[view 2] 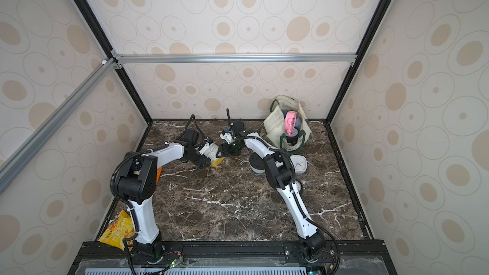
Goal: Put the alarm clock into the canvas bag
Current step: Pick up the alarm from the center of the board.
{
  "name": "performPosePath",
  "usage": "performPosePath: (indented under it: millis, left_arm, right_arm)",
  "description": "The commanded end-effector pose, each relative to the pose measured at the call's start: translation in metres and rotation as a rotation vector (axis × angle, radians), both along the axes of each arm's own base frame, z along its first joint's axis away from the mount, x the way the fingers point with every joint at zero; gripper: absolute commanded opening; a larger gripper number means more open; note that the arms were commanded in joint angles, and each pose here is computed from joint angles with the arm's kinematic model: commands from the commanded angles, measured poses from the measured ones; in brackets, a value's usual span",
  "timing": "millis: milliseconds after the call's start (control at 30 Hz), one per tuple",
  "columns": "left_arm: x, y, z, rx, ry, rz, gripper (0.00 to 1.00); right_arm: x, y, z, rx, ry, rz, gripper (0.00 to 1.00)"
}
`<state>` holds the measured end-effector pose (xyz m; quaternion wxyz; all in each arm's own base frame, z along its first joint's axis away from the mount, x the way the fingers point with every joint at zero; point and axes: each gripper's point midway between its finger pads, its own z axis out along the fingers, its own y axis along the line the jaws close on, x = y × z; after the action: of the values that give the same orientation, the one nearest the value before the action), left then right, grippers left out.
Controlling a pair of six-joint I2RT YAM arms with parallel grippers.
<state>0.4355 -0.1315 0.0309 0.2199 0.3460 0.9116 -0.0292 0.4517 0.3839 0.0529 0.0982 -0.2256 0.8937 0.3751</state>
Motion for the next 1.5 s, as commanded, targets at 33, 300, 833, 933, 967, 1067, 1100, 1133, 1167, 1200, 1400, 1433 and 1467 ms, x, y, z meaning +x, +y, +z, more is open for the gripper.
performPosePath:
  millis: [33, 300, 833, 933, 967, 1067, 1100, 1133, 1167, 1200, 1400, 1433, 1467]
  left_arm:
    - [-0.007, -0.015, 0.018, -0.051, -0.051, -0.008, 0.66]
    - [-0.021, -0.032, 0.055, -0.155, -0.151, 0.023, 0.63]
    - [-0.084, -0.103, 0.117, -0.276, -0.335, -0.196, 0.64]
    - [-0.086, -0.107, 0.12, -0.283, -0.345, -0.204, 0.65]
    - [-0.085, -0.107, 0.12, -0.282, -0.346, -0.202, 0.65]
    - [-0.085, -0.11, 0.118, -0.282, -0.341, -0.213, 0.65]
    - [-0.085, -0.111, 0.118, -0.284, -0.341, -0.216, 0.65]
    - [-0.085, -0.112, 0.118, -0.284, -0.342, -0.219, 0.65]
    - [-0.085, -0.112, 0.118, -0.284, -0.344, -0.219, 0.65]
    - [-0.085, -0.113, 0.118, -0.285, -0.344, -0.22, 0.65]
    - [-0.086, -0.114, 0.122, -0.291, -0.353, -0.23, 0.65]
    - [-0.086, -0.113, 0.122, -0.289, -0.358, -0.229, 0.65]
    - [-0.086, -0.113, 0.122, -0.29, -0.361, -0.229, 0.65]
  right_arm:
    - [0.01, -0.009, 0.075, 0.141, -0.092, -0.06, 0.8]
    - [0.001, -0.044, 0.114, 0.198, -0.086, -0.146, 0.9]
    - [-0.053, -0.077, 0.121, 0.228, -0.01, -0.141, 0.97]
    - [-0.063, -0.072, 0.127, 0.283, 0.023, -0.125, 0.88]
    - [-0.067, -0.071, 0.129, 0.292, 0.026, -0.12, 0.86]
    - [-0.074, -0.075, 0.126, 0.275, 0.024, -0.125, 0.81]
    - [-0.075, -0.076, 0.125, 0.273, 0.029, -0.126, 0.8]
    - [-0.078, -0.076, 0.123, 0.275, 0.038, -0.121, 0.78]
    - [-0.079, -0.075, 0.121, 0.275, 0.048, -0.118, 0.76]
    - [-0.08, -0.075, 0.119, 0.272, 0.054, -0.118, 0.76]
    - [-0.082, -0.069, 0.12, 0.289, 0.069, -0.108, 0.68]
    - [-0.082, -0.068, 0.12, 0.288, 0.07, -0.107, 0.66]
    - [-0.083, -0.067, 0.121, 0.293, 0.073, -0.104, 0.64]
